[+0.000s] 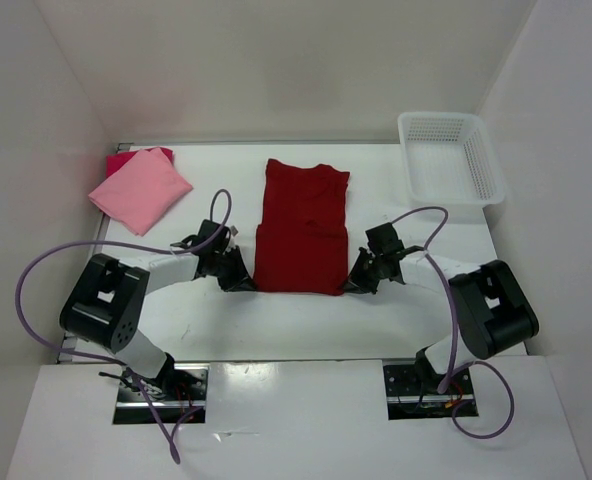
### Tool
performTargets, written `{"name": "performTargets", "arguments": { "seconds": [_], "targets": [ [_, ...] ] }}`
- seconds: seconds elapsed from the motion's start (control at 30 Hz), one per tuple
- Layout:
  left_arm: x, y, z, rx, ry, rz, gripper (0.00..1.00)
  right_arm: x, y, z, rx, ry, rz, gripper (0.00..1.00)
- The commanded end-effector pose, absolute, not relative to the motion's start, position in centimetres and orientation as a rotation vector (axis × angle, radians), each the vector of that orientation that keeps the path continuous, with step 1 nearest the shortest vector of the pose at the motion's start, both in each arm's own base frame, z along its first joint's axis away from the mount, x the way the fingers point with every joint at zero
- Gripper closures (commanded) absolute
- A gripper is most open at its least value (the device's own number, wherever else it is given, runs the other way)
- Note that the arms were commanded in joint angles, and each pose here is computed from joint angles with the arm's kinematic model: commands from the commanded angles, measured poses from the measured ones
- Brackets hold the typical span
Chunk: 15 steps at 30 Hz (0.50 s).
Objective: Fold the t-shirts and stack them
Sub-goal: Grab one side of the 2/3 rectangular tshirt with both arms
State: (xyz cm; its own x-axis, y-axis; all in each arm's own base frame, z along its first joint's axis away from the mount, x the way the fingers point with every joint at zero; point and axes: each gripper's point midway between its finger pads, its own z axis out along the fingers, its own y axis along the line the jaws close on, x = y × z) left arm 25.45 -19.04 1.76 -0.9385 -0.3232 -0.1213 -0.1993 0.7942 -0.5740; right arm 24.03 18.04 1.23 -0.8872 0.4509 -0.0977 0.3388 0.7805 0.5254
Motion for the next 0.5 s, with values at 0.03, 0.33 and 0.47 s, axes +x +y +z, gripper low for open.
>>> {"name": "performTargets", "arguments": {
  "seconds": [0.03, 0.33, 0.47],
  "targets": [
    [26.9, -18.9, 2.7, -0.361, 2.734, -0.825, 0.96, 24.0, 17.5, 1.9, 0.612, 2.732, 0.720, 0.96],
    [20.0, -17.6, 6.0, -0.353, 2.839, -0.872, 1.00, 16.2, 19.5, 4.7, 0.559, 2.843, 0.830, 1.00],
    [19.6, -17.3, 10.1, -0.336, 2.799, -0.898, 1.00, 18.2, 19.0, 9.4, 0.519, 2.752, 0.877, 1.00]
  ]
}}
